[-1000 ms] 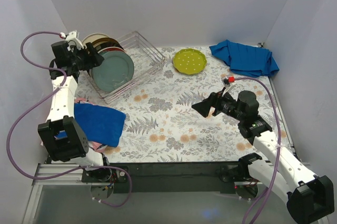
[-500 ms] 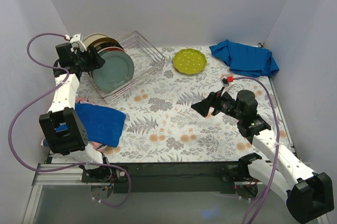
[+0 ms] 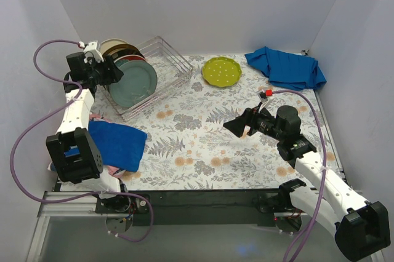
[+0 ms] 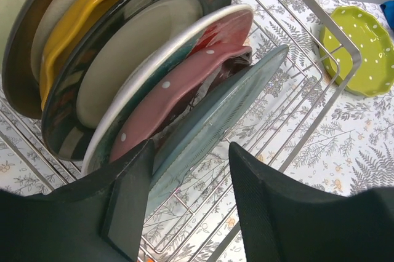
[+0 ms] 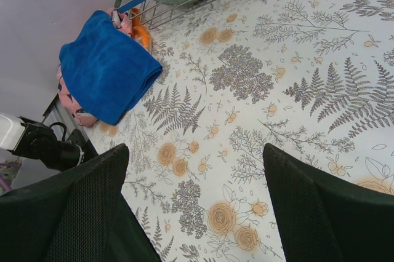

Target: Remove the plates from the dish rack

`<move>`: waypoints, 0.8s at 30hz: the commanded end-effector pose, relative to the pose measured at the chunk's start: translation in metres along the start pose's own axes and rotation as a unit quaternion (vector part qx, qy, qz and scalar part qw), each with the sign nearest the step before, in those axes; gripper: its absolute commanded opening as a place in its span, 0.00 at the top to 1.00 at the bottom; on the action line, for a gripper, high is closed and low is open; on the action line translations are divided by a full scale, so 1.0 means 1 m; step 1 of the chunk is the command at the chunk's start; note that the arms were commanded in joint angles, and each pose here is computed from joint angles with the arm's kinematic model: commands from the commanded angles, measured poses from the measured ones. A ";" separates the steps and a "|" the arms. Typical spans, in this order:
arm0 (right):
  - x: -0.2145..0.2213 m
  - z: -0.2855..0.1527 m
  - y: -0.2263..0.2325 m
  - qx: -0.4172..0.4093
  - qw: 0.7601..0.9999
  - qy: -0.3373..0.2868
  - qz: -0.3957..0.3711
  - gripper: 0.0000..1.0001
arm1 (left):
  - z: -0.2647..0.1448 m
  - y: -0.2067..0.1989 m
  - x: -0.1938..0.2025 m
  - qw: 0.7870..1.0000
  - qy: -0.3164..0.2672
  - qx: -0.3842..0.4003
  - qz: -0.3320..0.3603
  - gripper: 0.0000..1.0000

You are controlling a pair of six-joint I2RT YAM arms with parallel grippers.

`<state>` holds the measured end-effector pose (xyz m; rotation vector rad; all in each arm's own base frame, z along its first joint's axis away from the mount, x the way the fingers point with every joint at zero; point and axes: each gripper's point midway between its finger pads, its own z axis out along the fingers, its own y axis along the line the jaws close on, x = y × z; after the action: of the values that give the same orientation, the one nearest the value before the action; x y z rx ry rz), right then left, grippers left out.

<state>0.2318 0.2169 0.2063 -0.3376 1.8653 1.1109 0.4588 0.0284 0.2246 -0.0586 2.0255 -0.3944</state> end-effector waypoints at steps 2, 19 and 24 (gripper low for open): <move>-0.010 0.000 0.008 -0.018 1.000 -0.017 -0.017 0.06 | -0.012 -0.039 -0.007 0.998 -0.003 0.038 0.053 0.52; -0.009 0.000 0.008 -0.020 0.999 -0.016 -0.018 0.06 | -0.003 -0.048 0.016 0.988 0.026 0.031 0.149 0.64; -0.007 0.001 0.008 -0.021 1.000 -0.013 -0.015 0.06 | -0.010 -0.073 0.019 0.968 0.010 0.097 0.230 0.64</move>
<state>0.2310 0.2175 0.2059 -0.3416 1.8661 1.1160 0.4483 -0.0204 0.2196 0.3056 2.0262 -0.2838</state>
